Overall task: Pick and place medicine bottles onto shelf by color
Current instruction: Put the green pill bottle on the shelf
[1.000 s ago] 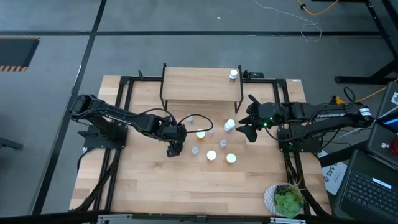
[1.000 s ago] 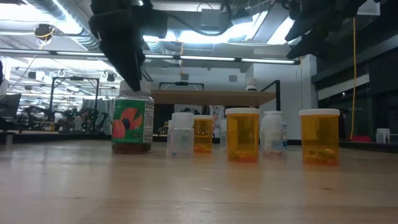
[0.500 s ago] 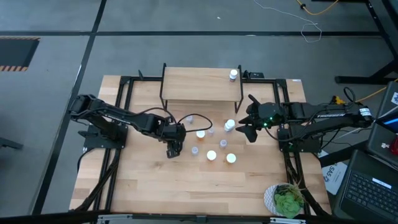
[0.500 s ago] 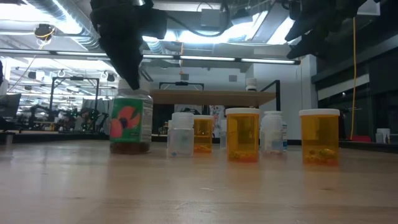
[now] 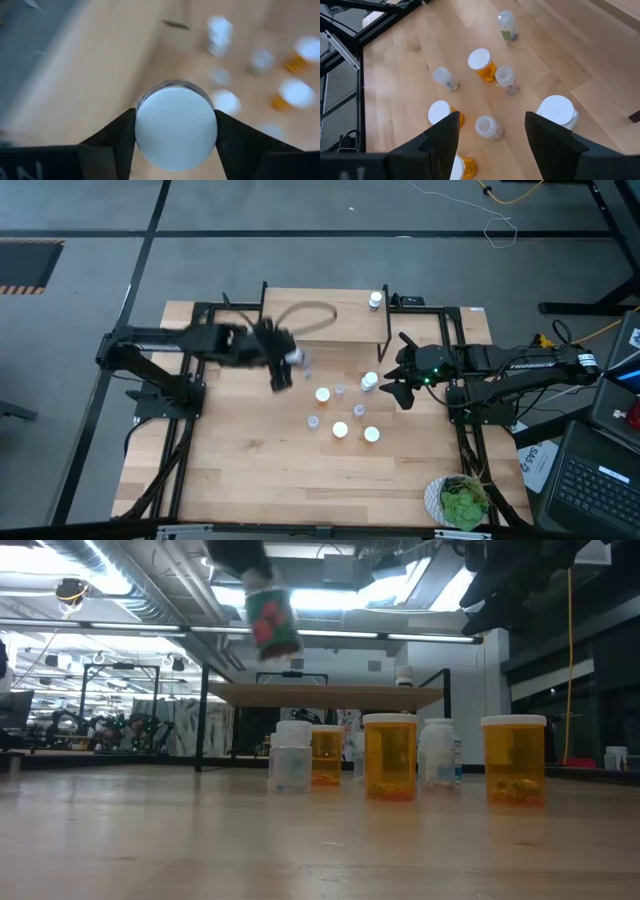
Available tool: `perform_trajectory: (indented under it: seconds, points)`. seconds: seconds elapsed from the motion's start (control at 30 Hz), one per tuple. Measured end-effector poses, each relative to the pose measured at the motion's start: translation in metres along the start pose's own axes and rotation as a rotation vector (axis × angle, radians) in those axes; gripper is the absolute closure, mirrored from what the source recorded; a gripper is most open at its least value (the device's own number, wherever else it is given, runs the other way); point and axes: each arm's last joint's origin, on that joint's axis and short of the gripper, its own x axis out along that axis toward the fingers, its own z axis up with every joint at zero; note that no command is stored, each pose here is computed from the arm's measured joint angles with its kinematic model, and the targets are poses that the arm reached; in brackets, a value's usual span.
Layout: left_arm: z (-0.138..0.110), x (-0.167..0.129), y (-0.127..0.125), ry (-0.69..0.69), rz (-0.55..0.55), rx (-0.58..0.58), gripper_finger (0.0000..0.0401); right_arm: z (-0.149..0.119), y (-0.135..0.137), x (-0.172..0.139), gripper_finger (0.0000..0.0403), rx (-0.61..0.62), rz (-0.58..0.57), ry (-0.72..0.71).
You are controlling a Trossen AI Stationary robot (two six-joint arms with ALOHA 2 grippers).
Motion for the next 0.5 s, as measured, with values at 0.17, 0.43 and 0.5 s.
perform_trajectory:
  seconds: [0.17,0.43,0.5]
  points:
    - [0.031,-0.002,0.062,-0.05,0.146,-0.044,0.0193,0.0,0.0,0.0,0.0177,0.0,0.001,-0.001]
    - [0.027,0.026,0.159,0.025,0.202,-0.218,0.0193,0.0,0.0,0.0,0.0177,0.0,0.002,-0.004]
    - [0.022,0.035,0.175,0.055,0.198,-0.262,0.0193,0.0,0.0,0.0,0.0177,-0.001,0.003,-0.004]
